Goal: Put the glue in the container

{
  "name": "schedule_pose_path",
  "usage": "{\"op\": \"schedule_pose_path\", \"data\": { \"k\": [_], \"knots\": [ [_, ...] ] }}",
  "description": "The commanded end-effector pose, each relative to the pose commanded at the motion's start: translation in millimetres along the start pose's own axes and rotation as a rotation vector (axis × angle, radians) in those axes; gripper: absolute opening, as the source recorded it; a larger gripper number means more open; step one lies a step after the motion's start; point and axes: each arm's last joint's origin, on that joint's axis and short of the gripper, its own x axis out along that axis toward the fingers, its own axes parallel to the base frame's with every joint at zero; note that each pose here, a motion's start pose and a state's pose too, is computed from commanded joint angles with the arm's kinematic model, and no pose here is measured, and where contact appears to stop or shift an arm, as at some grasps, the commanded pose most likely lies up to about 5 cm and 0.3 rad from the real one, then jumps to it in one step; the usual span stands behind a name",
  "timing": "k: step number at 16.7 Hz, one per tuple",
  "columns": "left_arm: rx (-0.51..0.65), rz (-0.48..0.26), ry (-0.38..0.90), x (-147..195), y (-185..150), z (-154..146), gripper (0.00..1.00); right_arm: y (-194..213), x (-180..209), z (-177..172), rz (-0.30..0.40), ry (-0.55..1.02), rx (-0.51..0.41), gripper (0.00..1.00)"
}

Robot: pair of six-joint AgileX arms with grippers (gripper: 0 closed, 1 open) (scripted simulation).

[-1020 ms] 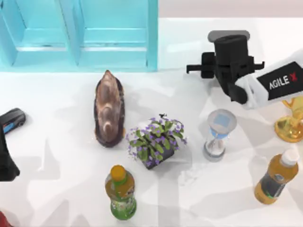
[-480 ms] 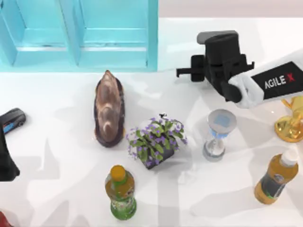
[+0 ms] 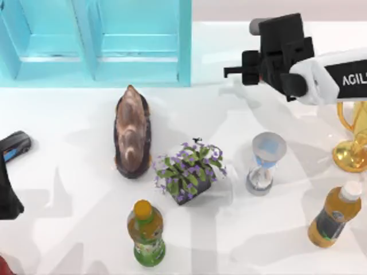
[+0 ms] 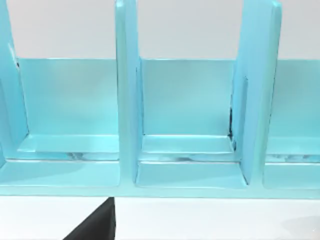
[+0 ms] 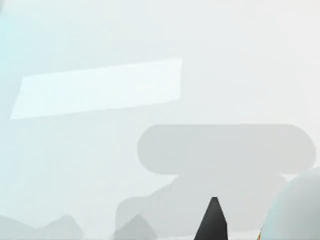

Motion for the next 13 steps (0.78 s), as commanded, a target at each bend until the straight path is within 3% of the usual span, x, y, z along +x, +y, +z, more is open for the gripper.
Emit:
{"op": "schedule_pose_path", "data": {
  "k": [4, 13],
  "knots": [
    [0.000, 0.000, 0.000, 0, 0, 0, 1.00, -7, -13, 32, -0.040, -0.108, 0.030, 0.00],
    [0.000, 0.000, 0.000, 0, 0, 0, 1.00, -9, -18, 44, -0.024, -0.136, 0.007, 0.00]
  ]
}}
